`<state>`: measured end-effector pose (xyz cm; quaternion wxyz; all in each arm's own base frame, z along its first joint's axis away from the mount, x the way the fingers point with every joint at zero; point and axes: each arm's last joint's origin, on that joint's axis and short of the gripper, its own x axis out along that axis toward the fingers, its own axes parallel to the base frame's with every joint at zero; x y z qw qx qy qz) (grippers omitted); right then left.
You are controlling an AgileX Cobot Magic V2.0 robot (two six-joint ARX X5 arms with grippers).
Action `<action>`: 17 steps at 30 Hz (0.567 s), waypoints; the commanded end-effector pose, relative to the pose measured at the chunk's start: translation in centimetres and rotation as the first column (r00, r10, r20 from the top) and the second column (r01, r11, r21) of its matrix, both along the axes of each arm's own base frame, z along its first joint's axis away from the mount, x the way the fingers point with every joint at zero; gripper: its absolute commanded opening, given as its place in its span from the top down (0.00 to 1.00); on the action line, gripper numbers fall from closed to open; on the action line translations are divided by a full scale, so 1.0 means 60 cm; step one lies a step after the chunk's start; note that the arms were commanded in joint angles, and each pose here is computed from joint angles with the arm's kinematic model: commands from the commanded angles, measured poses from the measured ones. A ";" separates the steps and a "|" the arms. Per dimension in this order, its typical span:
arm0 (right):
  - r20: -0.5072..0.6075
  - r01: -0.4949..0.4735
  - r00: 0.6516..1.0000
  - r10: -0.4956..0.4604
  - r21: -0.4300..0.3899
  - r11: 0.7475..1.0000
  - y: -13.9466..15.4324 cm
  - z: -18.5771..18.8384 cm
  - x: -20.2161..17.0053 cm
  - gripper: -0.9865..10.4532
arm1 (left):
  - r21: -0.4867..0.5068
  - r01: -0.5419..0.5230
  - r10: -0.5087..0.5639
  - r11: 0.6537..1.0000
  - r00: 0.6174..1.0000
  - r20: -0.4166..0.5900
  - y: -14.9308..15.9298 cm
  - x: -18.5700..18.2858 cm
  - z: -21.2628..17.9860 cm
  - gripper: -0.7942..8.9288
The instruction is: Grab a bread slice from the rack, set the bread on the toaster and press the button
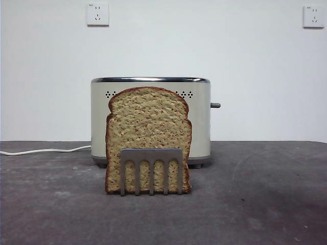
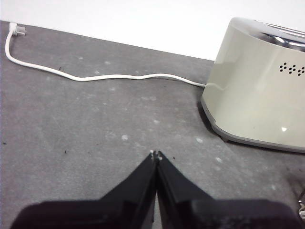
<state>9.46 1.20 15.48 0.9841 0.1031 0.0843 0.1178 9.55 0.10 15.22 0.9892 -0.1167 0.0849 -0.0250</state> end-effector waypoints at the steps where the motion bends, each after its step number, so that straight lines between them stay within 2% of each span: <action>1: -0.032 0.020 0.999 -0.016 0.136 0.990 0.000 -0.005 0.001 0.91 | -0.029 0.034 -0.034 0.999 0.999 -0.009 -0.002 0.001 -0.007 0.92; 7: -0.052 0.016 0.999 0.000 0.290 0.957 0.002 0.013 -0.001 0.92 | -0.102 0.154 -0.154 0.983 0.988 0.001 -0.008 -0.001 0.000 0.93; 12: -0.017 0.000 1.000 0.005 0.294 0.956 0.002 0.052 -0.004 0.92 | -0.114 0.212 -0.207 0.971 0.977 0.053 -0.011 -0.008 0.033 0.93; 17: -0.020 -0.059 0.998 0.067 0.273 0.960 0.005 0.096 0.000 0.92 | -0.099 0.250 -0.239 0.963 0.964 0.113 -0.013 -0.022 0.088 0.93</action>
